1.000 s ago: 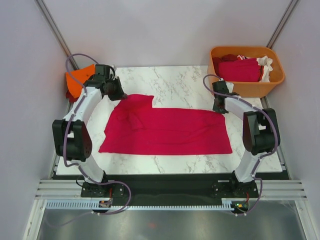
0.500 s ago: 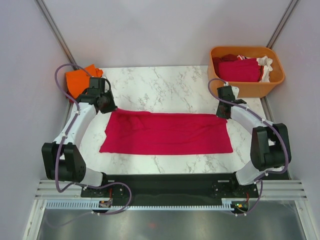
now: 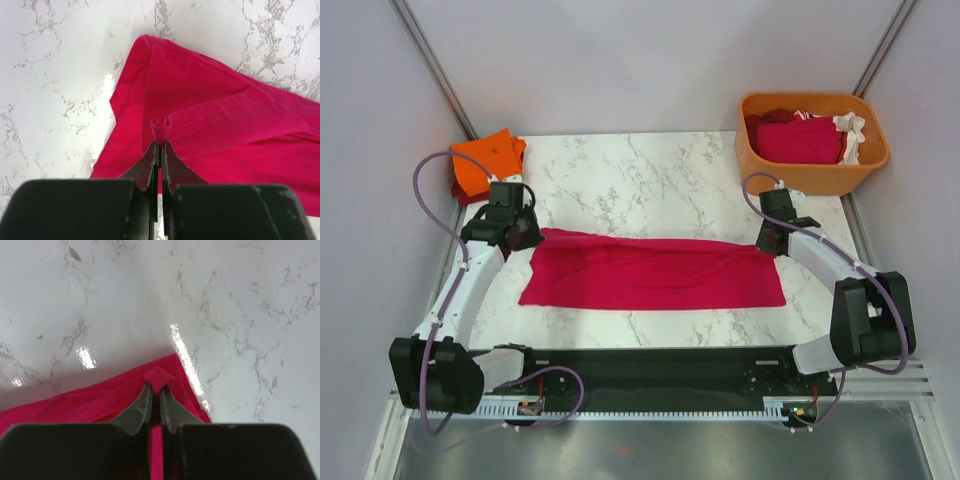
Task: Fold and stack the t-shirts
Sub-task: Fold the tshirt
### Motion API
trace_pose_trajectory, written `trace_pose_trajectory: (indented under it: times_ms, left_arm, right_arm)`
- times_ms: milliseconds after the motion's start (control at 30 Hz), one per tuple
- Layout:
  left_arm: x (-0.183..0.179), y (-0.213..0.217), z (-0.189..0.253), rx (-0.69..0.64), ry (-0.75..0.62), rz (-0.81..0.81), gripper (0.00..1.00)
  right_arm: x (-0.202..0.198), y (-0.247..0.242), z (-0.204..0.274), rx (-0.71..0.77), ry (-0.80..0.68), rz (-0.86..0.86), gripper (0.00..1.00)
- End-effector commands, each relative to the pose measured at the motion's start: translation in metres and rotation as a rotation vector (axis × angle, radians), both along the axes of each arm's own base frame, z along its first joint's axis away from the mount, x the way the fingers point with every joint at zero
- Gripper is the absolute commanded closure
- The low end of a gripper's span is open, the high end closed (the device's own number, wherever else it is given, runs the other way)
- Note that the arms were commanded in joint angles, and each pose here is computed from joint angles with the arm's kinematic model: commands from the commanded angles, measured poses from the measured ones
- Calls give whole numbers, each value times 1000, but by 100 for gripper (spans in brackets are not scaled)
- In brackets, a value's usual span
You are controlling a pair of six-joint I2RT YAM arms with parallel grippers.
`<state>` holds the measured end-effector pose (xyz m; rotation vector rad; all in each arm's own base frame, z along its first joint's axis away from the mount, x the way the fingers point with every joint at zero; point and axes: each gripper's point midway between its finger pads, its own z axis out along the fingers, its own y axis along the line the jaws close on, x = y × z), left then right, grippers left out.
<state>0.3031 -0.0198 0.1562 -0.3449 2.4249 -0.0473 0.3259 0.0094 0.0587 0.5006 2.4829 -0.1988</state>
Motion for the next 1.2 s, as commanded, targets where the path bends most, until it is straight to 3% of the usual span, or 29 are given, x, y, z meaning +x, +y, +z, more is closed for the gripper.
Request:
trace_pose_trajectory:
  times_ms: [0, 267, 367, 400, 467, 567, 600, 667, 733, 900, 1033, 1167]
  left_arm:
    - [-7, 8, 7, 22, -44, 29, 98]
    - [-26, 6, 7, -4, -67, 33, 98]
    - [-33, 3, 1, -22, -52, 24, 98]
    - [-35, 3, 0, -24, -50, 24, 98]
    - [-40, 3, -2, -25, -50, 25, 98]
    - [-45, 3, 1, -31, -63, 33, 98]
    - [-49, 5, 5, -30, -70, 41, 98]
    - [-52, 10, 9, -24, -86, 83, 98]
    - [-55, 10, 14, -36, -109, 92, 98]
    - [-55, 7, 8, -47, -87, 88, 98]
    - [-55, 4, 5, -59, -78, 77, 98]
    - [-55, 4, 1, -55, -66, 79, 98]
  right_arm:
    - [2, -6, 29, -1, -105, -30, 94]
    - [-17, -3, 51, 36, -155, -15, 93]
    - [-27, 11, 44, 113, -142, 26, 76]
    - [-34, 14, 39, 135, -135, 28, 59]
    - [-41, 20, 36, 171, -128, 42, 57]
    - [-56, 20, 30, 189, -119, 18, 74]
    - [-62, 19, 29, 197, -124, 8, 92]
    - [-67, 21, 27, 226, -133, -21, 93]
    - [-70, 23, 28, 249, -148, -38, 89]
    - [-68, 21, 26, 242, -152, -45, 21]
    - [-74, 20, 2, 238, -81, -74, 22]
    - [-71, 21, -18, 241, -58, -92, 30]
